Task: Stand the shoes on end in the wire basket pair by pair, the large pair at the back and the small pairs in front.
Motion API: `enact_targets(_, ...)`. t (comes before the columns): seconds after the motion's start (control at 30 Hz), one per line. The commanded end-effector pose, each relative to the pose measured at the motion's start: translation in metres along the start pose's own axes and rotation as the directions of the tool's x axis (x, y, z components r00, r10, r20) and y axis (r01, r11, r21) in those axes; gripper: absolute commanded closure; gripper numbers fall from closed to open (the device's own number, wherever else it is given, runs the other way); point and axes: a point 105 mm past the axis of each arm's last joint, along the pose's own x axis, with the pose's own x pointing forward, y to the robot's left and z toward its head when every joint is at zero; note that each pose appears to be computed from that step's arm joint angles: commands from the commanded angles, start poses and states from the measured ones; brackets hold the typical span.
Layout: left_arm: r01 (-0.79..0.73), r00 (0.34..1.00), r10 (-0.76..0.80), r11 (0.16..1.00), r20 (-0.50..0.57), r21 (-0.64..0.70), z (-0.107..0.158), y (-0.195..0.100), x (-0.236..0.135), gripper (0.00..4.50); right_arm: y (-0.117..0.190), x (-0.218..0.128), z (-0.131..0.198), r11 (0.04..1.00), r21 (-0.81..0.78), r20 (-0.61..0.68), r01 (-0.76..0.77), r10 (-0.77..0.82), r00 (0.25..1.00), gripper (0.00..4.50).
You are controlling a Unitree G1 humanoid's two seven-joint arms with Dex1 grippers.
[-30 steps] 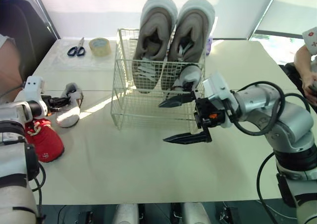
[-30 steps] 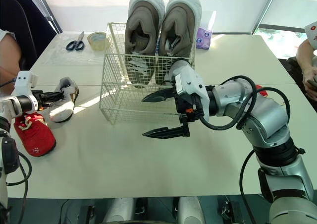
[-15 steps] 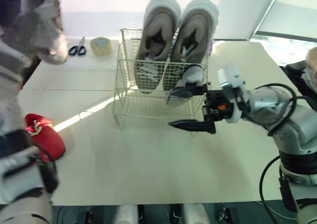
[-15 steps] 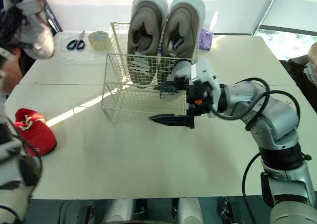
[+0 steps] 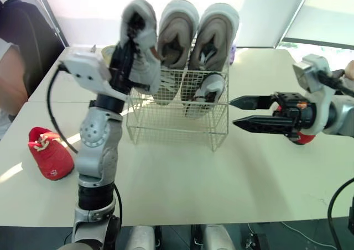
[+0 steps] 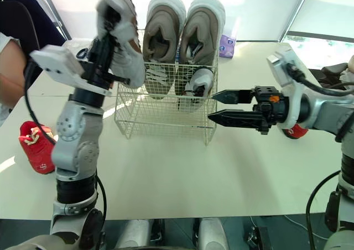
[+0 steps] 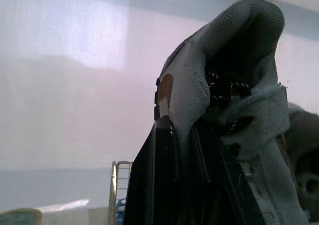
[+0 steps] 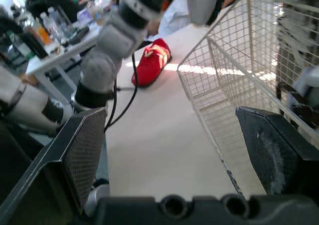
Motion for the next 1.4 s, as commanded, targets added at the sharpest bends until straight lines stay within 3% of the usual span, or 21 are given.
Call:
enact_targets(0.03, 0.025, 0.994, -0.031, 0.998, 0.103, 0.058, 0.008, -0.005, 0.007, 4.44, 0.01, -0.01, 0.004, 1.0, -0.003, 0.021, 0.01, -0.01, 1.0, 0.0)
enact_targets(0.2, 0.086, 0.993, -0.095, 0.991, 0.076, 0.104, -0.013, -0.015, 0.001, 4.44, 0.017, -0.008, -0.005, 1.0, 0.009, 0.009, 0.015, -0.015, 1.0, 0.0)
enact_targets(0.47, 0.063, 0.998, -0.062, 0.993, -0.018, 0.098, -0.062, -0.018, -0.015, 4.44, 0.018, 0.0, -0.003, 0.999, 0.0, 0.081, 0.032, -0.032, 0.996, 0.0)
enact_targets(0.63, 0.045, 0.999, -0.047, 0.985, 0.01, 0.165, -0.059, -0.011, -0.019, 4.44, 0.016, 0.003, -0.001, 0.999, 0.005, 0.118, 0.032, -0.032, 0.992, 0.0)
enact_targets(0.93, 0.054, 0.982, -0.092, 0.974, 0.165, 0.22, -0.02, -0.024, 0.009, 4.44, 0.01, 0.008, 0.001, 0.999, 0.002, 0.13, 0.032, -0.032, 0.991, 0.0)
enact_targets(1.4, 0.056, 0.997, -0.046, 0.978, -0.055, 0.201, -0.077, -0.013, -0.024, 4.44, 0.008, 0.014, 0.0, 1.0, -0.005, 0.153, 0.026, -0.025, 0.988, 0.0)
